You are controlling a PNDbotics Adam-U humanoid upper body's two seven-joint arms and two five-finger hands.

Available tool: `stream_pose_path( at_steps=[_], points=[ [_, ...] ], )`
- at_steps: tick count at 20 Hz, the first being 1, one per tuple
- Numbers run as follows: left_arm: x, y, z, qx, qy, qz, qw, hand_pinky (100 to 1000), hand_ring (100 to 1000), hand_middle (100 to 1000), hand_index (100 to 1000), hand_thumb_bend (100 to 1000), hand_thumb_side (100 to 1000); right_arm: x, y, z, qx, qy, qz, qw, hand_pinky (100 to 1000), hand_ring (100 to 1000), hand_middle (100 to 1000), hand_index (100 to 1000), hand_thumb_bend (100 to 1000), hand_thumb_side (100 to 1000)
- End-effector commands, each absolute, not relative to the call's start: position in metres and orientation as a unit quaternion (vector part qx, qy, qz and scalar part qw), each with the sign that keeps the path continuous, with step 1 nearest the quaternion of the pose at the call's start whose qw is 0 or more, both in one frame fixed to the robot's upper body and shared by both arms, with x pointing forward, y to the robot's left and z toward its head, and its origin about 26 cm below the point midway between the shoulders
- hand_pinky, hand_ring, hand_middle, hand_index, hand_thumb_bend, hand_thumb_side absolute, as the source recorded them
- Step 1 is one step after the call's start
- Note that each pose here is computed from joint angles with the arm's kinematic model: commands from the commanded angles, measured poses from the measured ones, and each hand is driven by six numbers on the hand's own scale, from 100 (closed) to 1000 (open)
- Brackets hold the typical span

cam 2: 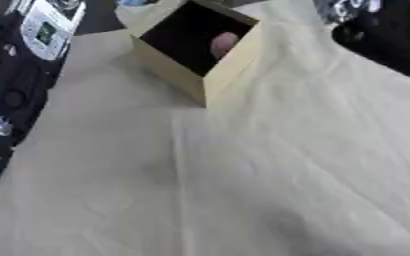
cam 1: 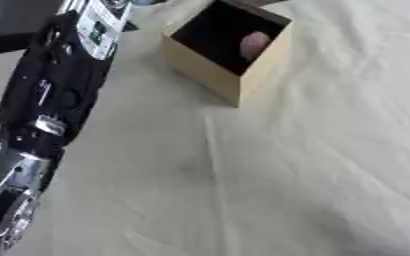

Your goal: Pick up objects on the table and place them in the box.

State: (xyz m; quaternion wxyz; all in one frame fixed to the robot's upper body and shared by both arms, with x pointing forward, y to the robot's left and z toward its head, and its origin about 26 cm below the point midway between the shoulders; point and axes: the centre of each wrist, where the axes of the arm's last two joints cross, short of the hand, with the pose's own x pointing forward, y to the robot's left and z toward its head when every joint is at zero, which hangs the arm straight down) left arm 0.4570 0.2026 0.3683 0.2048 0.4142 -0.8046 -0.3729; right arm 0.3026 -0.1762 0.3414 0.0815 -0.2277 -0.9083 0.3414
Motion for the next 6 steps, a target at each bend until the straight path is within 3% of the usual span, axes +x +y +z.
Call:
stream_pose_path(
  at_steps=[1, 6],
  points=[
    [0.440, 0.231, 0.384, 0.425, -0.823, -0.336, 0.168, 674, 782, 766, 797, 100, 572, 0.299, -0.182, 0.347, -0.245, -0.908, 0.331, 0.072, 881, 778, 749, 877, 100, 855],
    [0.422, 0.264, 0.369, 0.417, -0.847, -0.302, 0.130, 686, 792, 778, 806, 100, 598, 0.300, -0.189, 0.344, -0.260, -0.906, 0.323, 0.081, 881, 779, 749, 876, 100, 854]
  ],
)
